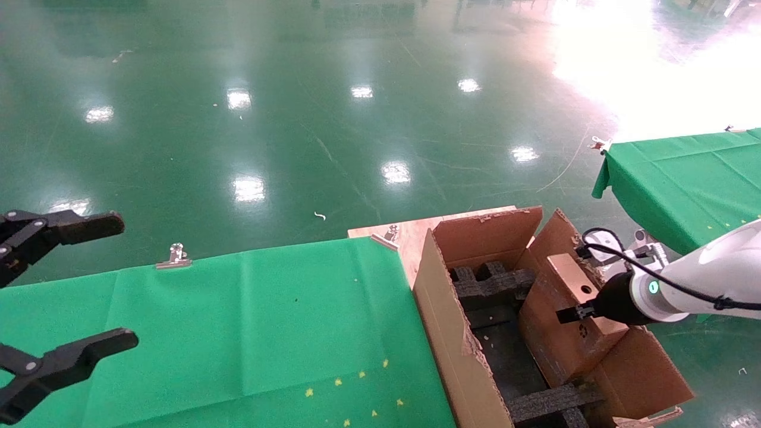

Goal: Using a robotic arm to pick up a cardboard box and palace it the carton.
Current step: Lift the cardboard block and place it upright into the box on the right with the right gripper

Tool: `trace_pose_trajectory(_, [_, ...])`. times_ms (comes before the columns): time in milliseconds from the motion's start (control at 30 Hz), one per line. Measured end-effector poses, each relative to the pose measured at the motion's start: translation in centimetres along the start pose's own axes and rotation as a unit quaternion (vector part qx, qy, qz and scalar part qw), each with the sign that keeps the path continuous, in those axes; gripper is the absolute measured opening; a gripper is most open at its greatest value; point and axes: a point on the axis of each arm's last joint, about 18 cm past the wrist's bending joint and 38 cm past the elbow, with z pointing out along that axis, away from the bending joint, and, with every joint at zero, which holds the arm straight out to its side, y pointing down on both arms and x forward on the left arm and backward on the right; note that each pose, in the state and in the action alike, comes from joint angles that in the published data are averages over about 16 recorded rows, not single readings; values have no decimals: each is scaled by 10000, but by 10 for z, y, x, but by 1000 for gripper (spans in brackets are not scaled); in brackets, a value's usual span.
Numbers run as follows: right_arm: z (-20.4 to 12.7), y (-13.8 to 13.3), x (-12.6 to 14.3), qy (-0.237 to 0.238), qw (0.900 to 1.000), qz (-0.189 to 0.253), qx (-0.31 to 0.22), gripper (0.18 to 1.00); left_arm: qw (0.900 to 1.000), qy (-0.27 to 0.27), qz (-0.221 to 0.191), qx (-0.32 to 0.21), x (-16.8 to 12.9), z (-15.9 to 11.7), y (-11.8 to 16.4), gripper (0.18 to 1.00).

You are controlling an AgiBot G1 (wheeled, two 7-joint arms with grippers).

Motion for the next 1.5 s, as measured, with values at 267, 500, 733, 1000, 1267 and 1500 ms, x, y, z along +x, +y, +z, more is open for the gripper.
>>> trace_pose_trajectory(267, [20,10,-6,-41,10000,-6,-82,336,10000,0,0,0,0,0,0,1001])
trace_pose_trajectory(500, [34,20,-13,-126,9997,-9,-225,335,10000,0,0,0,0,0,0,1001])
trace_pose_trajectory(733, [48,27,-19,-196,9991,-67,-371,335,10000,0,0,0,0,0,0,1001])
trace_pose_trajectory(1000, [59,30,-24,-226,9984,-147,-493,334,10000,-1,-1,0,0,0,0,1001])
trace_pose_trajectory(1267, [62,31,-26,-238,9981,-155,-541,341,10000,-3,-1,1,0,0,0,1001])
trace_pose_trajectory(1500, [61,31,-25,-230,9982,-166,-532,378,10000,-3,-1,1,0,0,0,1001])
